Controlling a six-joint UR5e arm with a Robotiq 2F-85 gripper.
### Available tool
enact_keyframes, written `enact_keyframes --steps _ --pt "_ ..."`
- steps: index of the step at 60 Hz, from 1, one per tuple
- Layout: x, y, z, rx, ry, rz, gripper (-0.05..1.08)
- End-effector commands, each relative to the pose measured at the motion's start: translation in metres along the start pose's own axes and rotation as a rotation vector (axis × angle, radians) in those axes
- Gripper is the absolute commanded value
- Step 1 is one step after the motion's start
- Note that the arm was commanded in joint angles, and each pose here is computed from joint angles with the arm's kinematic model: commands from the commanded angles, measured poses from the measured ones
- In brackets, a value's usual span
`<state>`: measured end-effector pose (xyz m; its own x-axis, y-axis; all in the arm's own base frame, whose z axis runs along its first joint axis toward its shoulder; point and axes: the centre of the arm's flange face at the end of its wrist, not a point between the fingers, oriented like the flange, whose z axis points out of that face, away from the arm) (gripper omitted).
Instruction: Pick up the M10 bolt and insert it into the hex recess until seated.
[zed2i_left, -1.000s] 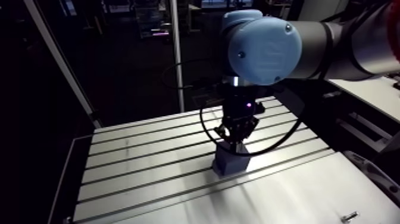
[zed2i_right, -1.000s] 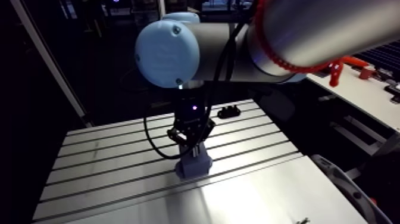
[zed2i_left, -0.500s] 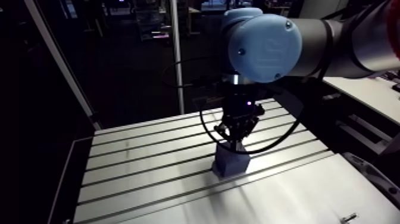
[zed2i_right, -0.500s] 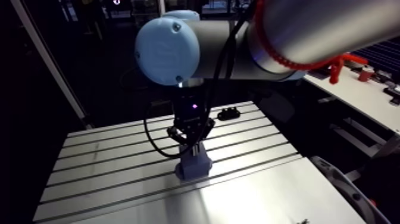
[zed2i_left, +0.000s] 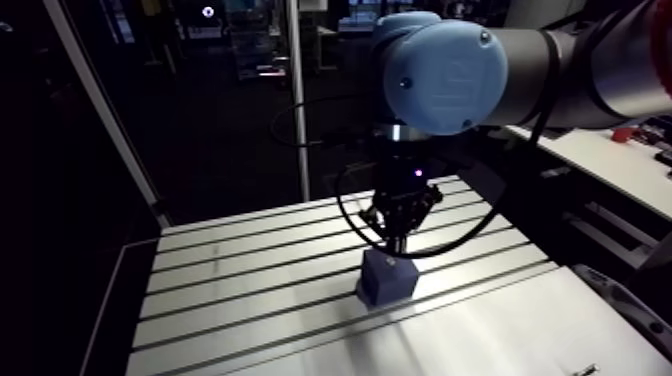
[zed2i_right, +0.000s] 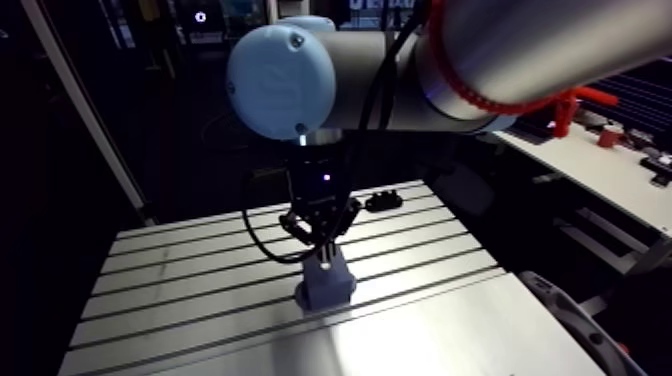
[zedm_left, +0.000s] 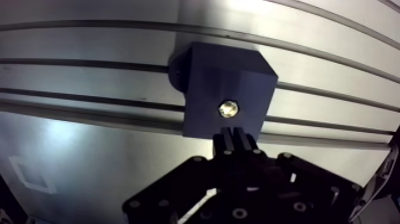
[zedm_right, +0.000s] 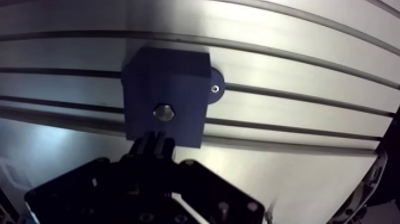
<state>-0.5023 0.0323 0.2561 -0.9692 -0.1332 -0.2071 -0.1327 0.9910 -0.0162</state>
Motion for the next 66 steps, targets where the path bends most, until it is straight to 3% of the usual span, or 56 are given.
enact_keyframes --steps 1,12,26,29,35,44,53,59,66 --pt "-0.009 -0.003 -0.012 -0.006 0.006 0.001 0.0" --pt "-0.021 -0.007 -0.042 -0.016 0.033 0.013 0.0" --pt "-0.044 -0.02 -0.107 0.015 0.016 0.092 0.0" --pt "-0.046 -0.023 -0.114 0.015 0.015 0.1 0.0" --pt "-0.054 -0.027 -0.143 0.006 0.043 0.13 0.0" --pt "-0.058 -0.032 -0.165 0.003 0.05 0.143 0.0" --pt "-0.057 -0.048 -0.187 -0.015 0.077 0.137 0.0" --pt "-0.057 -0.051 -0.197 -0.01 0.075 0.135 0.0" --pt "-0.055 -0.055 -0.218 -0.009 0.102 0.136 0.0"
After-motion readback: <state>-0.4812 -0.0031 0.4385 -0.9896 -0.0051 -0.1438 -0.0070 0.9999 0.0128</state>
